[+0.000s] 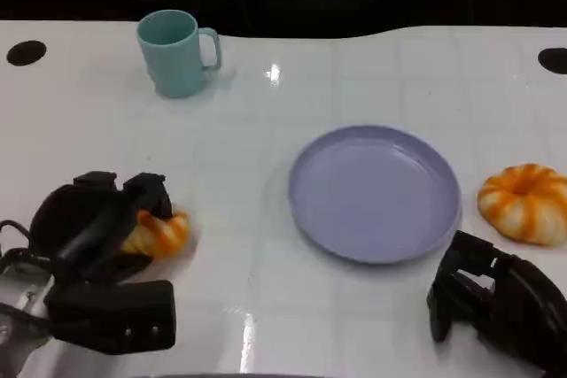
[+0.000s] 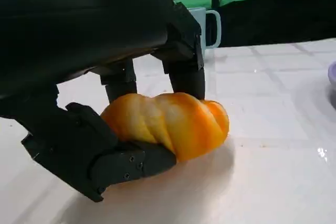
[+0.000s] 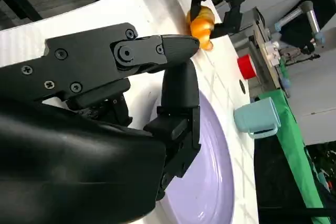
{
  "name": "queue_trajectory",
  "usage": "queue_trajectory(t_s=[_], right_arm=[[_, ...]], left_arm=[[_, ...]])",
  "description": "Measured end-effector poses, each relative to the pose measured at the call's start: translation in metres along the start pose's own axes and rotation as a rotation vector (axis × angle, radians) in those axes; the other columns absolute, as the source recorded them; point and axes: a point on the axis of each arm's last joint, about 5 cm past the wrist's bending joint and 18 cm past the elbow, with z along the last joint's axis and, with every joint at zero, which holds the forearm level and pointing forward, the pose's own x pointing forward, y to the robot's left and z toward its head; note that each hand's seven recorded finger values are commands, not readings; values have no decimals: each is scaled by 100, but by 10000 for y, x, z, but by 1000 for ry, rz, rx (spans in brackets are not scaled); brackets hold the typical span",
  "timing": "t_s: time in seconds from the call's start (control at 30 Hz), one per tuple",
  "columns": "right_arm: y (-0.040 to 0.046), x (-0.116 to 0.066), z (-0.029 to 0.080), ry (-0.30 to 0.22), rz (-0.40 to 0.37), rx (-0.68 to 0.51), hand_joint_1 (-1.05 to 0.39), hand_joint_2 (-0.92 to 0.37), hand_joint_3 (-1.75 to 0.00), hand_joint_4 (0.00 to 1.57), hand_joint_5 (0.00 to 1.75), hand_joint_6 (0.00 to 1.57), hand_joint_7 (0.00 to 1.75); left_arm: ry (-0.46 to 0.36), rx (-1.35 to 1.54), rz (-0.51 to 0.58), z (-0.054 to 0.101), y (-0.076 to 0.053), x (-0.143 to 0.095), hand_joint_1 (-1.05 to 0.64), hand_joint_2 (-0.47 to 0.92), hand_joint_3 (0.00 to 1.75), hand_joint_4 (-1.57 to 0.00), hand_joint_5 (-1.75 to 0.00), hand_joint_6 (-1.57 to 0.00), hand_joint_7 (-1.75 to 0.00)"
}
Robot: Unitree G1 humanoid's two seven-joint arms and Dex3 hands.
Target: Grasp the bread from the table and place it into the plate.
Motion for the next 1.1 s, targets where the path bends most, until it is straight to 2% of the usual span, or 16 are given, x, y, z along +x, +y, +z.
queue_trajectory(t_s=[0.1,0.23,0.3,0.57,0.77,0.97,1.1], right_arm=[[1,1,4,-3,-3,-11,-60,-92,-25,73,173,63,156],[-2,-1,1,-7,1,-12,-59,-92,-23,73,173,63,155],[-3,-1,1,-8,3,-11,-59,-92,-23,73,172,63,155],[-7,-8,3,-10,3,-10,-60,-92,-22,72,175,61,159],[-7,-12,4,-12,7,-16,-60,-92,-22,73,175,63,159],[-12,-18,9,-17,13,-22,-60,-92,-23,74,174,64,157],[-28,-38,14,-16,20,-28,-61,-92,-25,74,175,64,158]], left_arm=[[-25,-66,8,30,109,79,-24,63,109,-73,-175,-55,-175],[-85,-98,55,126,344,263,-23,66,97,-76,-175,-58,-175],[-114,-115,63,194,422,342,-22,67,91,-76,-175,-57,-175],[-192,-124,24,460,573,591,-18,64,88,-79,-175,-60,-175],[-292,-132,-5,793,577,800,-21,65,91,-85,-175,-65,-175],[-371,-114,-65,1134,443,950,-23,64,94,-89,-175,-66,-175],[-418,-114,-48,1333,378,1027,-22,54,108,-91,-175,-68,-175]])
